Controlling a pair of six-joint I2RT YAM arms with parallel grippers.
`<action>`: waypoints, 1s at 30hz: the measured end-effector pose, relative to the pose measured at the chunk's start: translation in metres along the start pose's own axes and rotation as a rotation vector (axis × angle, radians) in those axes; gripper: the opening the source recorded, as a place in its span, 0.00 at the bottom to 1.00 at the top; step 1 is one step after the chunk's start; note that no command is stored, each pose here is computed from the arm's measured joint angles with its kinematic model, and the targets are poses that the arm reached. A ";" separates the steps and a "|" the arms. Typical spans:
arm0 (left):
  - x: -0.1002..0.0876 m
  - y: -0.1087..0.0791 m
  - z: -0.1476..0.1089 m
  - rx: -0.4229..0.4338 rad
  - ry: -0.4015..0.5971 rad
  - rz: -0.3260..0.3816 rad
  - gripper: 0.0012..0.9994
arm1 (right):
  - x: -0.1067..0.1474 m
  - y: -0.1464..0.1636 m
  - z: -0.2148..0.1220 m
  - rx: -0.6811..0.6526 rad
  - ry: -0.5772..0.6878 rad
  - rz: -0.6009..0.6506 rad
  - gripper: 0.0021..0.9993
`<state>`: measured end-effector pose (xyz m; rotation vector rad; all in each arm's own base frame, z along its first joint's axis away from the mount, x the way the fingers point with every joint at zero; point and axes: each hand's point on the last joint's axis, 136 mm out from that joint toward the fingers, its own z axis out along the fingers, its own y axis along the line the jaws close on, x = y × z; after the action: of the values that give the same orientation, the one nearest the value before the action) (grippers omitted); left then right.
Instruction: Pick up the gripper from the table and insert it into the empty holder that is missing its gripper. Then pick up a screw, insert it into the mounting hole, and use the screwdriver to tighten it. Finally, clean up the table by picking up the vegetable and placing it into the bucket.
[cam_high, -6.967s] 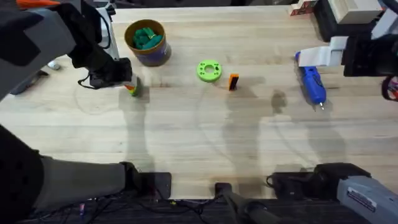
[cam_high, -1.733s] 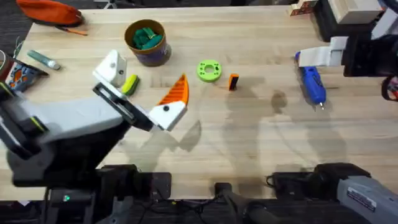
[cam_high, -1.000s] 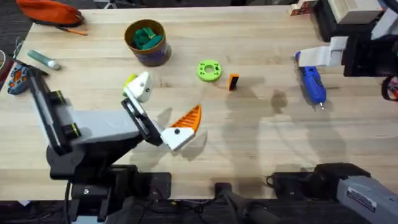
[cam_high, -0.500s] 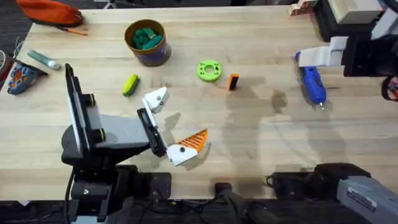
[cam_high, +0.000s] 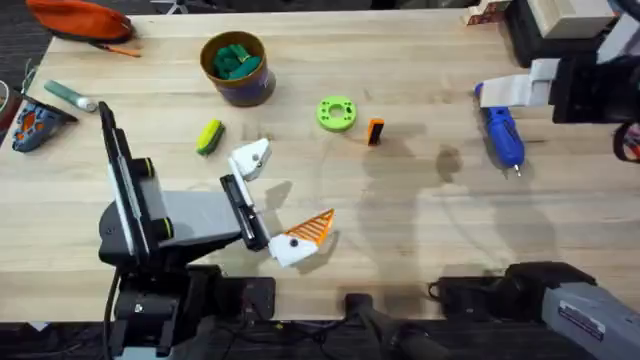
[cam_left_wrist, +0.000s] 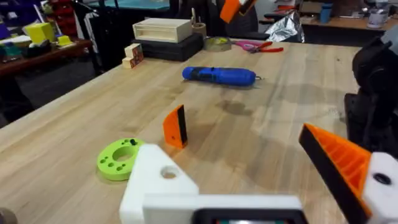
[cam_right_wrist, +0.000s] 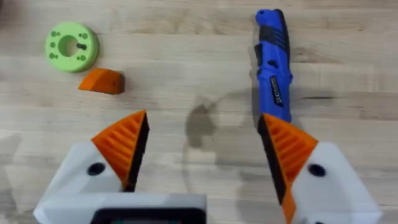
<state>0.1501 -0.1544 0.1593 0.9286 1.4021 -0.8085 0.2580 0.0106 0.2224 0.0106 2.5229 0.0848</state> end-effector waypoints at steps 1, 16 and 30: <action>0.000 0.000 0.000 0.000 0.000 0.000 0.99 | 0.000 0.000 0.000 0.000 0.000 0.000 0.99; 0.000 -0.012 0.000 0.071 -0.006 -0.015 0.99 | 0.000 0.000 0.000 0.000 0.000 0.000 0.99; 0.000 -0.004 0.000 0.021 -0.001 -0.068 0.99 | 0.000 0.000 0.000 0.000 0.000 0.000 0.99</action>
<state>0.1468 -0.1559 0.1592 0.9001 1.4333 -0.8765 0.2580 0.0106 0.2225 0.0108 2.5226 0.0849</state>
